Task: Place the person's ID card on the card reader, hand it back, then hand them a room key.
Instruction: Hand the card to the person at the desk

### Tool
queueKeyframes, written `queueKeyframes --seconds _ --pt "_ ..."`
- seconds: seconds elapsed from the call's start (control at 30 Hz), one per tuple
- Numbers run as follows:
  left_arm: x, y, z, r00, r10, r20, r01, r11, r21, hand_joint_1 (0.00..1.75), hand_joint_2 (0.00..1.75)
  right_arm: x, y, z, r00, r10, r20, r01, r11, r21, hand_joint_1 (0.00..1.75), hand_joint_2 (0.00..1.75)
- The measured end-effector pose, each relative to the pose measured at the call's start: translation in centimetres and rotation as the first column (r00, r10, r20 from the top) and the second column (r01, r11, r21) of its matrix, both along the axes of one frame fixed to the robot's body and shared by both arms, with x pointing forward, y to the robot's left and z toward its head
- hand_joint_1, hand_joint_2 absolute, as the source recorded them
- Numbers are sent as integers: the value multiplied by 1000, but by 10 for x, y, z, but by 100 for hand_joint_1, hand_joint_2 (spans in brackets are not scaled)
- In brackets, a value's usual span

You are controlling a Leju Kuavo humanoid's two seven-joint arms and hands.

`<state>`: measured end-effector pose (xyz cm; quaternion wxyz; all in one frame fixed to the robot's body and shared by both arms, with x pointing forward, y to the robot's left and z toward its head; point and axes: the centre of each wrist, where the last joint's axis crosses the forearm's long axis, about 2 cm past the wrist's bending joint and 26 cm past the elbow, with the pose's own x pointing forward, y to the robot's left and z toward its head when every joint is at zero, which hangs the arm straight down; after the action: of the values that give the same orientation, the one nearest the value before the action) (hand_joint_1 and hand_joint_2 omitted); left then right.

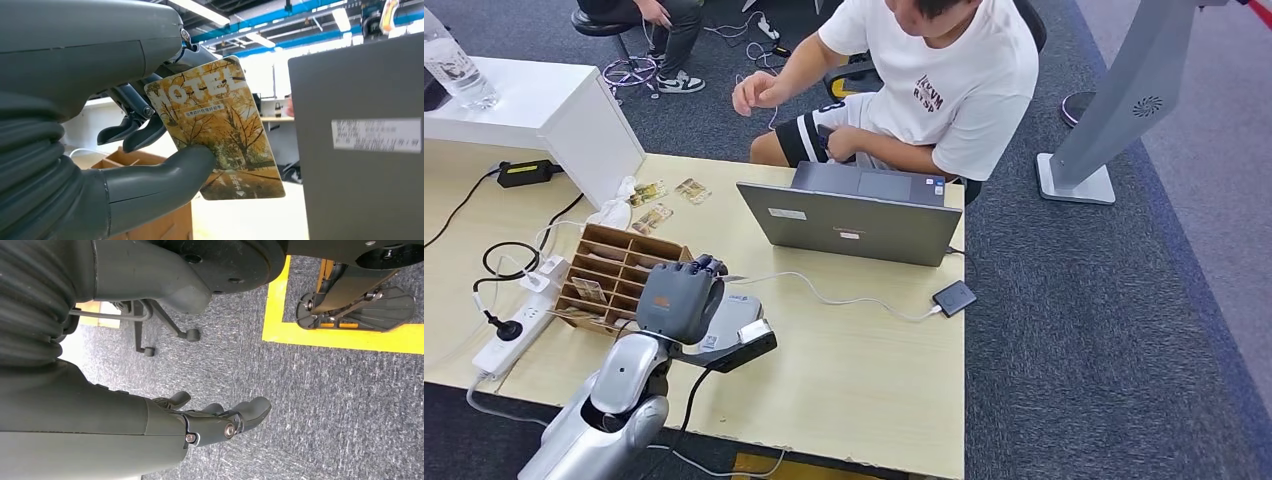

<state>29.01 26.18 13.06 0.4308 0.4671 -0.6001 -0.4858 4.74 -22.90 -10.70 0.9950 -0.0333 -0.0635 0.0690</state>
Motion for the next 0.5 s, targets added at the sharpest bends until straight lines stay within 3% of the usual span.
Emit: queueKeyframes --seconds 0.1,0.27,0.5 --pt "0 0 11 988 -30 153 34 999 -27 175 175 0 0 0 1000 5 4 -5 1000 0 0 175" --pt "14 12 48 906 -26 423 56 997 -57 175 175 0 0 0 999 34 8 -34 999 -5 0 175" --pt "52 52 98 830 48 555 -48 999 -15 175 175 1 0 0 998 68 2 -68 998 -7 0 175"
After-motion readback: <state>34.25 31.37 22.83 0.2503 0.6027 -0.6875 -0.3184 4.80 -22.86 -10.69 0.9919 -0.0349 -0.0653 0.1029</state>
